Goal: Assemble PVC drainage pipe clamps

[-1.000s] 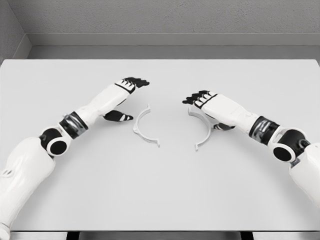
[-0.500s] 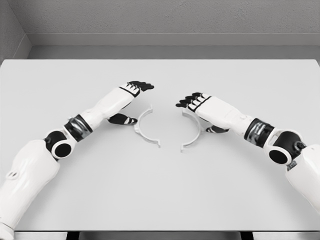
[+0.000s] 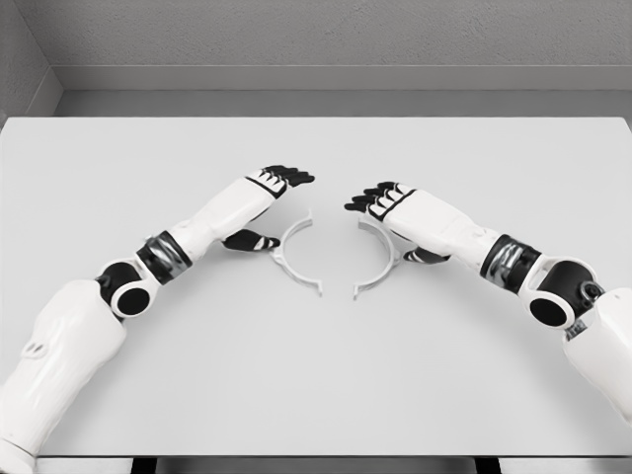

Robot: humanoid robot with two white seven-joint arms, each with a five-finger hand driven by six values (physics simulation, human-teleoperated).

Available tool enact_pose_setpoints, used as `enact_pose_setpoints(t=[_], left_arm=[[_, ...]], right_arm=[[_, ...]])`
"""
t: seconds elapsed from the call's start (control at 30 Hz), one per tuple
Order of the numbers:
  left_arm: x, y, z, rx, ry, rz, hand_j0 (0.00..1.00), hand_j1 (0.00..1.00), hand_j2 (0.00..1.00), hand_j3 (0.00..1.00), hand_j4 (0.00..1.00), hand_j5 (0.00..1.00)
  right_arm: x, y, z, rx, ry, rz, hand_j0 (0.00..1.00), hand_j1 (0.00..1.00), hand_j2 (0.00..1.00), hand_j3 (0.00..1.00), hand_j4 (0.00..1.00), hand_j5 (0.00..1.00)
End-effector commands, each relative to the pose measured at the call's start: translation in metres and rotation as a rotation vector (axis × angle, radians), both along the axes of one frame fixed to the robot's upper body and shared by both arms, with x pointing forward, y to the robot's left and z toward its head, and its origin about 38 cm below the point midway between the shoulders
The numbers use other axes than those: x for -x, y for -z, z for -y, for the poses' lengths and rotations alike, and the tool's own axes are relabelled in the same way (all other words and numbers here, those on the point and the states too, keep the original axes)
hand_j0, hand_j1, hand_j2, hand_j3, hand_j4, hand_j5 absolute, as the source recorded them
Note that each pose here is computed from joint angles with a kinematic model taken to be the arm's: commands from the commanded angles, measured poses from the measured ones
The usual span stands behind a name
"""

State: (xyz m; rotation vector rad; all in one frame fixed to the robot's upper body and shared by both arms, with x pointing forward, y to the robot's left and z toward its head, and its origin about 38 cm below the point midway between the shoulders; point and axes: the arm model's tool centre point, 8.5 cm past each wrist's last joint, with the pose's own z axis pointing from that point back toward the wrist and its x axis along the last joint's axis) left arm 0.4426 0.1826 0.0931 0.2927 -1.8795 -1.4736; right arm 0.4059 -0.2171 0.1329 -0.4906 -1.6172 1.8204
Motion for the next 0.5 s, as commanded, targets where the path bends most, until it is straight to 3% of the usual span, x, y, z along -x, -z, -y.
enact_pose_setpoints(t=[0.0, 0.47], left_arm=[[0.000, -0.001, 0.002, 0.005, 0.003, 0.002, 1.00, 1.00, 1.00, 1.00, 1.00, 1.00], [0.008, 0.001, 0.009, 0.014, 0.018, 0.005, 1.00, 1.00, 1.00, 1.00, 1.00, 1.00]], right_arm=[[-0.001, 0.004, 0.002, 0.002, 0.007, -0.013, 1.00, 1.00, 1.00, 1.00, 1.00, 1.00], [-0.001, 0.006, -0.009, -0.005, -0.007, -0.018, 1.00, 1.00, 1.00, 1.00, 1.00, 1.00]])
